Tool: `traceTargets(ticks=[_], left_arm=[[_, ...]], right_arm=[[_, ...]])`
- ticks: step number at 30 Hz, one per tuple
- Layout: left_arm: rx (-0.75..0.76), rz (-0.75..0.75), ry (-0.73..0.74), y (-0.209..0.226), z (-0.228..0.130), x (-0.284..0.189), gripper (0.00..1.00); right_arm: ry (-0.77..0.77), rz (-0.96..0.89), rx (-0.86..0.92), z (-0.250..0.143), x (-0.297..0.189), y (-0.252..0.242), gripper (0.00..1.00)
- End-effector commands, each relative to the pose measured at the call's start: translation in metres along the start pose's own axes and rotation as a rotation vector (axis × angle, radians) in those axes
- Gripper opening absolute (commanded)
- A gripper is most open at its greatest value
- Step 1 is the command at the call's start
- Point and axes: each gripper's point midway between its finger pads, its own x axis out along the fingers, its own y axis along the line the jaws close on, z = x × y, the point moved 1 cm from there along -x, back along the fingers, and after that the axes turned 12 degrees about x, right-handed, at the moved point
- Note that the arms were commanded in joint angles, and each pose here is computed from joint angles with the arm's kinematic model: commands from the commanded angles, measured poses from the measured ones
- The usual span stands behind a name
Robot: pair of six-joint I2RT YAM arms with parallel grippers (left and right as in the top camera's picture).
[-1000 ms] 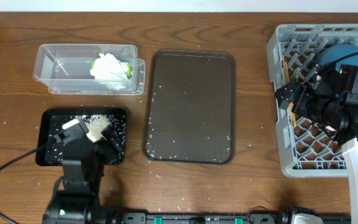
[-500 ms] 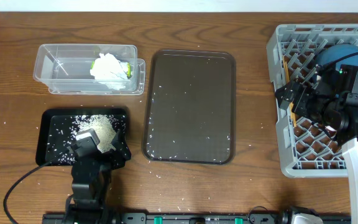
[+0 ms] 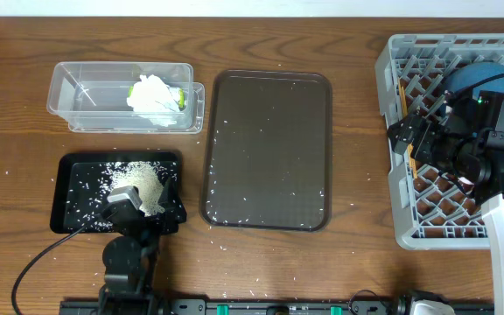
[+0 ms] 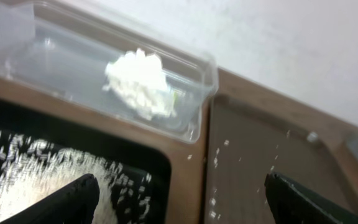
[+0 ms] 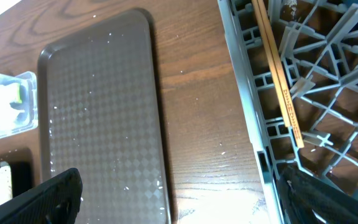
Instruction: Sort waste into correct bins and load items into the dishwasher rack
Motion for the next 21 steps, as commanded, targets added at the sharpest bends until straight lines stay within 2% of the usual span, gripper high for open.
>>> traceTargets(ticks=[1,6,21], left_arm=[[0.043,-0.025,-0.041,-0.0031,0.0004,0.0009,0.88],[0.065,-0.032,-0.084,-0.0039,0.0038,0.0021,0.88],[0.122,-0.017,-0.056,-0.0011,-0.003,0.0026,0.88]], right_arm=[[0.001,0.009,0.005,-0.0003,-0.0009,0.0029,0.99],[0.001,0.009,0.005,-0.0003,-0.0009,0.0029,0.99],[0.001,0.009,0.005,-0.0003,-0.0009,0.0029,0.99]])
